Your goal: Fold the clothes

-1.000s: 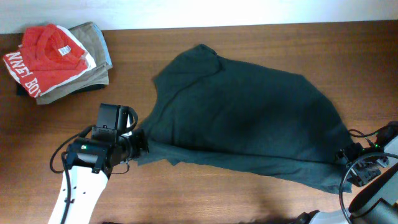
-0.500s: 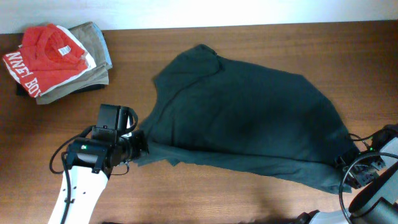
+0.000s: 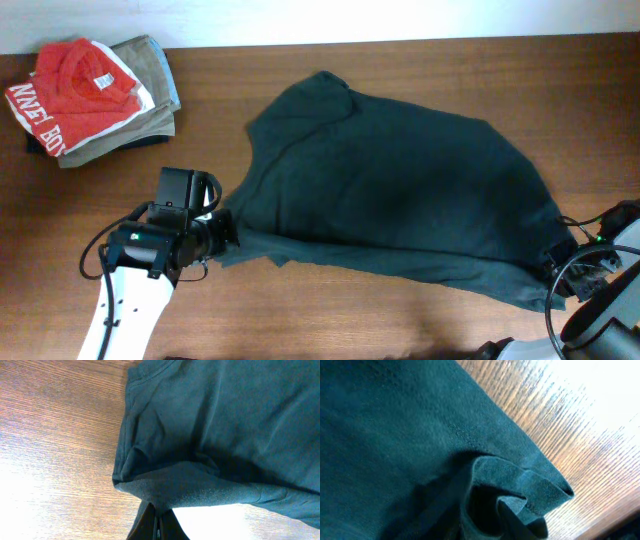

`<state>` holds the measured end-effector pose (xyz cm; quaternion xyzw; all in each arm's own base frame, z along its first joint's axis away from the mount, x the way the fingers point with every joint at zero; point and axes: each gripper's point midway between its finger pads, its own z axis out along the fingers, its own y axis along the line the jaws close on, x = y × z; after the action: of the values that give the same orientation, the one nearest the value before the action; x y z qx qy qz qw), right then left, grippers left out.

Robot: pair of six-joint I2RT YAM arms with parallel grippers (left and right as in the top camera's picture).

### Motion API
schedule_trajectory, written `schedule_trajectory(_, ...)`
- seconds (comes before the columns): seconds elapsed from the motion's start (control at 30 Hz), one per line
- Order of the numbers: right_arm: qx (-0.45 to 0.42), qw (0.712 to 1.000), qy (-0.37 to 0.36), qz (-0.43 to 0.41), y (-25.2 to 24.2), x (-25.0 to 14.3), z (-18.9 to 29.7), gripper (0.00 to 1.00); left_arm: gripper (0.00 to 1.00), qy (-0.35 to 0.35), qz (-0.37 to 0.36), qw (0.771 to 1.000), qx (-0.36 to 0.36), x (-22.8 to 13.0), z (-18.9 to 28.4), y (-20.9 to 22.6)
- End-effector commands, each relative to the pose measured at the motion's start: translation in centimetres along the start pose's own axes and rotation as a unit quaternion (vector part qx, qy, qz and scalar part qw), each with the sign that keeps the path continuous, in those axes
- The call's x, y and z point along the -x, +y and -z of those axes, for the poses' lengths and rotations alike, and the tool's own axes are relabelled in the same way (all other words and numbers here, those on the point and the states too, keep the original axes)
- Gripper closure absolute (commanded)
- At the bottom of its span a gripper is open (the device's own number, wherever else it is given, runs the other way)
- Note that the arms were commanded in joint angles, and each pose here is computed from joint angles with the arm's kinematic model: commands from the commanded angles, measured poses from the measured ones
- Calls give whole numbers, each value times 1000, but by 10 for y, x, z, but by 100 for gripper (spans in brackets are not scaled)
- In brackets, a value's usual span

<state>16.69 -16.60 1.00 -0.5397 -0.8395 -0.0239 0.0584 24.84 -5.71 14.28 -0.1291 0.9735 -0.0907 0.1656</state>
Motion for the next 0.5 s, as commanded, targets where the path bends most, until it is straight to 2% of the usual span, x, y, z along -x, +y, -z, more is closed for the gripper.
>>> schedule_trajectory(0.0,4,1000,-11,-13,3,4,13,85,99,-9,-9,1000,4,5,3,0)
schedule_trajectory(0.03,7,1000,-11,-15,4,4,17,89,99,-9,-9,1000,4,5,3,0)
schedule_trajectory(0.3,34,998,-49,-15,5,-9,73,88,99,-26,-11,1000,-4,14,6,-5)
schedule_trajectory(0.47,57,995,-78,-12,2,-29,101,88,99,-66,-29,997,-22,37,29,-18)
